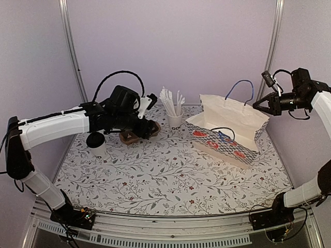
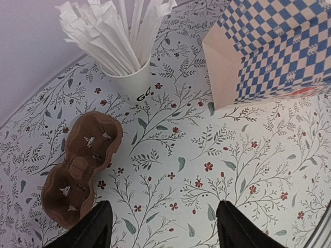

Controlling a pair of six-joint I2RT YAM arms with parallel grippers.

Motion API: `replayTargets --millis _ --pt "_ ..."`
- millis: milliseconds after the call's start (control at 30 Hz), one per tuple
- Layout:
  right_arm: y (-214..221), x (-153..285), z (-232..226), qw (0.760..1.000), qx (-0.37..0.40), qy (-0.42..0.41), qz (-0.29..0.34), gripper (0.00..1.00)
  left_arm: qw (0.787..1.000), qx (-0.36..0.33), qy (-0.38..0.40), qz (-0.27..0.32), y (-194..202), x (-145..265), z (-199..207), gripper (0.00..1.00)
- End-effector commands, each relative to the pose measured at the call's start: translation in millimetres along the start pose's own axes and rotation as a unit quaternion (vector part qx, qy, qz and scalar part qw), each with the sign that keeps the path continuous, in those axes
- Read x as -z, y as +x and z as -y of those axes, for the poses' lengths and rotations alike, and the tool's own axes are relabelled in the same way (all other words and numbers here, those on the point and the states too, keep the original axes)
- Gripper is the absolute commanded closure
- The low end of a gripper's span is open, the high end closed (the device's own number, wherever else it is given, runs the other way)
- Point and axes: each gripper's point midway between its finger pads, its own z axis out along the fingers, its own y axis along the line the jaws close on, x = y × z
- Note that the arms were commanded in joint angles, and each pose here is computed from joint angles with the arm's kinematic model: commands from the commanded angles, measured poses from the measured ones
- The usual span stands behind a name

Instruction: Pack the takeout coffee

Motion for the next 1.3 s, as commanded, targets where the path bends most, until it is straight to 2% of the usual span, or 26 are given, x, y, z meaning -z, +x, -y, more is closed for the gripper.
replayTargets --millis 0,100,200,667,1033,1267 --pt "3 -6 21 0.999 0.012 0.032 0.0 0.68 1.0 0.026 -0.01 -0.014 0 -5 -15 0.29" --pt "1 -7 28 0.998 0.025 0.049 0.005 0.48 0.999 0.029 -0.005 -0.016 1 -7 -17 0.29" --pt "2 -12 39 0.997 0.032 0.063 0.0 0.43 0.999 0.032 -0.001 -0.019 3 -9 -17 0.3" --pt "-11 -36 75 0.991 0.029 0.13 -0.011 0.43 0.999 0.032 0.005 -0.019 3 -9 -16 0.3" --pt "-23 3 36 0.986 0.049 0.161 0.004 0.35 0.999 0.033 0.006 -0.008 -4 -2 -16 0.3" --pt "-2 -2 -4 0.991 0.081 0.105 -0.013 0.33 0.999 0.033 0.005 -0.012 -1 -4 -17 0.3"
